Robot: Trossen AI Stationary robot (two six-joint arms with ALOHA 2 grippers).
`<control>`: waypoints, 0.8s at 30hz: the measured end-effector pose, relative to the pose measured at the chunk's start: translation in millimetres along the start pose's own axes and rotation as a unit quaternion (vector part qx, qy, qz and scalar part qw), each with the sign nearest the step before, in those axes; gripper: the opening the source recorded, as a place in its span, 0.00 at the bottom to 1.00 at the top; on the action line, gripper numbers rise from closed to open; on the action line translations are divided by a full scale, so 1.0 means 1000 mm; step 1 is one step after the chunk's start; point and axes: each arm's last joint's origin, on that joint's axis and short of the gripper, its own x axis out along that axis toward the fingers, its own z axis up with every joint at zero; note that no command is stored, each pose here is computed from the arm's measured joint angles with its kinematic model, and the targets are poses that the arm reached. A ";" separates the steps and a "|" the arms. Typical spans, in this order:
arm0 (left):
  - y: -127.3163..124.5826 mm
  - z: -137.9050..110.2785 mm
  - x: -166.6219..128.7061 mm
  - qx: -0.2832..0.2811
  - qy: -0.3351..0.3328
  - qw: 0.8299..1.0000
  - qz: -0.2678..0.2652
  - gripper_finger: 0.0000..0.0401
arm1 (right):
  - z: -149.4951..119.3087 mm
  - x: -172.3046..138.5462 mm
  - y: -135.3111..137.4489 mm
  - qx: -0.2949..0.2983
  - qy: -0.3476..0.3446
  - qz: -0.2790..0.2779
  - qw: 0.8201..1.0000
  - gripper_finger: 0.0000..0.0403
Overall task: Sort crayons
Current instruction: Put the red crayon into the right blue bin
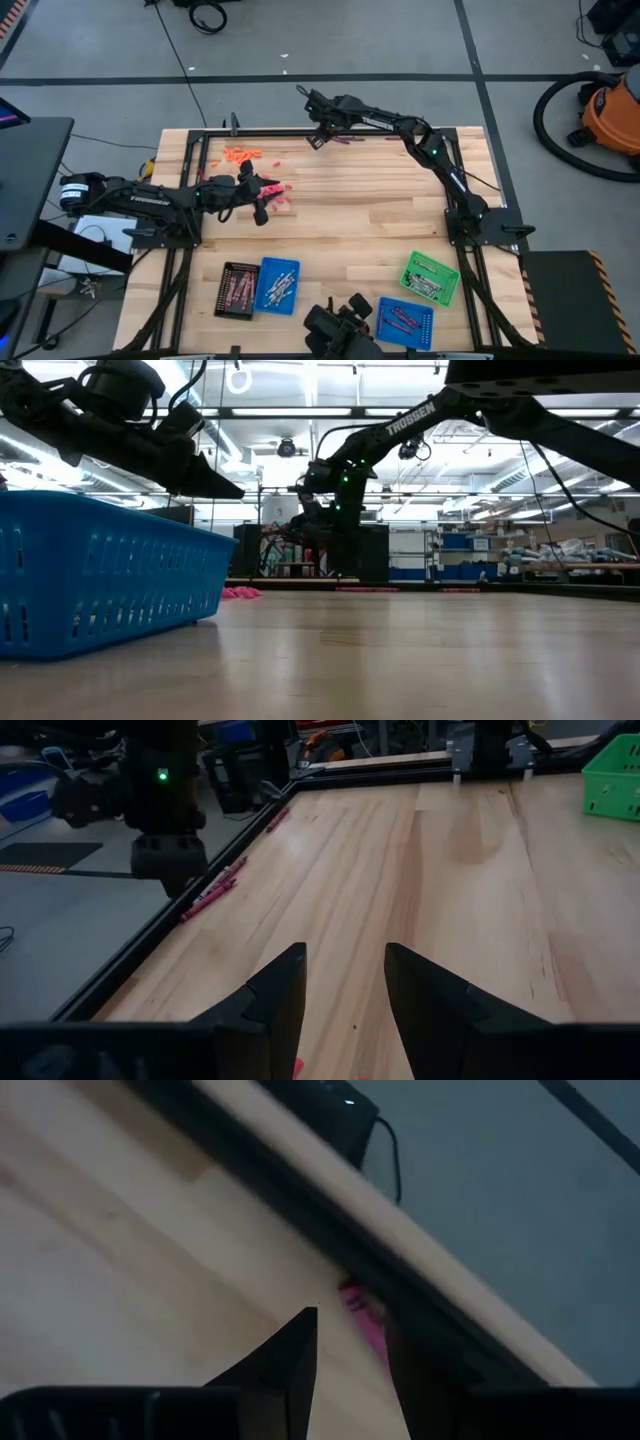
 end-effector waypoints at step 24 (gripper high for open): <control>0.000 0.000 0.000 -0.007 -0.001 1.000 -0.003 0.37 | -0.014 0.023 -0.027 0.078 0.069 0.015 0.994 0.32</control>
